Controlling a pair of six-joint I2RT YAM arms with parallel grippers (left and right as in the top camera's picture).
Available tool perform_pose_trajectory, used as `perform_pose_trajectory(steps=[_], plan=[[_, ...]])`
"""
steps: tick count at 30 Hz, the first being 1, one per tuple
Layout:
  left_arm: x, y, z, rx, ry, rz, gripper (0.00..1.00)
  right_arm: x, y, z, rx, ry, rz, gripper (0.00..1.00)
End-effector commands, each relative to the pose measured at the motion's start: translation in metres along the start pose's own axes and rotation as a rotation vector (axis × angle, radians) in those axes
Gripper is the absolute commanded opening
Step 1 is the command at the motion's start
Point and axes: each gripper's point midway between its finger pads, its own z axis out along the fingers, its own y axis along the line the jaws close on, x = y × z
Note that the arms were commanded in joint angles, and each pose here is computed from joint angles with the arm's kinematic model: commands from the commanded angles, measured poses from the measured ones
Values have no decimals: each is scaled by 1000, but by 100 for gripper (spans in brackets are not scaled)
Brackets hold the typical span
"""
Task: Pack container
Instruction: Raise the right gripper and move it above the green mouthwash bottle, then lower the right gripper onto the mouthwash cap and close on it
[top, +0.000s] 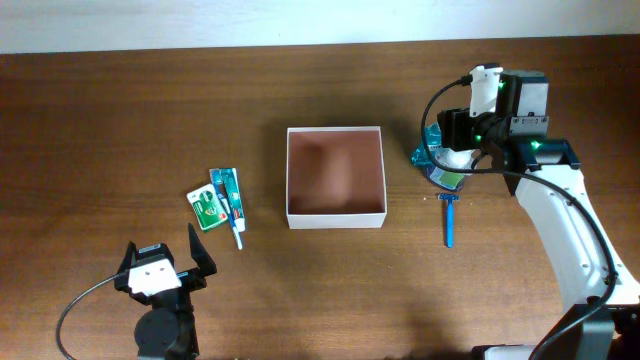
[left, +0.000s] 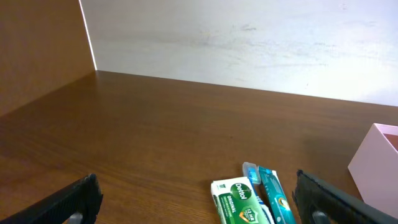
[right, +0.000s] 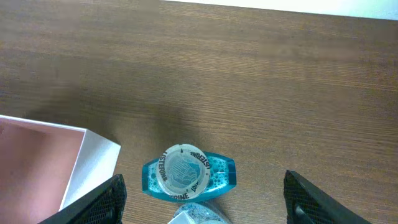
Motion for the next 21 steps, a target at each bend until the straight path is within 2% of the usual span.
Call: perform_pose_trajectory(steps=[1,8,21], plan=[[4,1,1,-1,3,19,99,-6,5,-1,-20,-12,13,73],[4,1,1,-1,3,19,99,-7,20,-2,-111,-13,137,72],[4,1,1,-1,3,19,99,4,24,10,-113,26,63,70]])
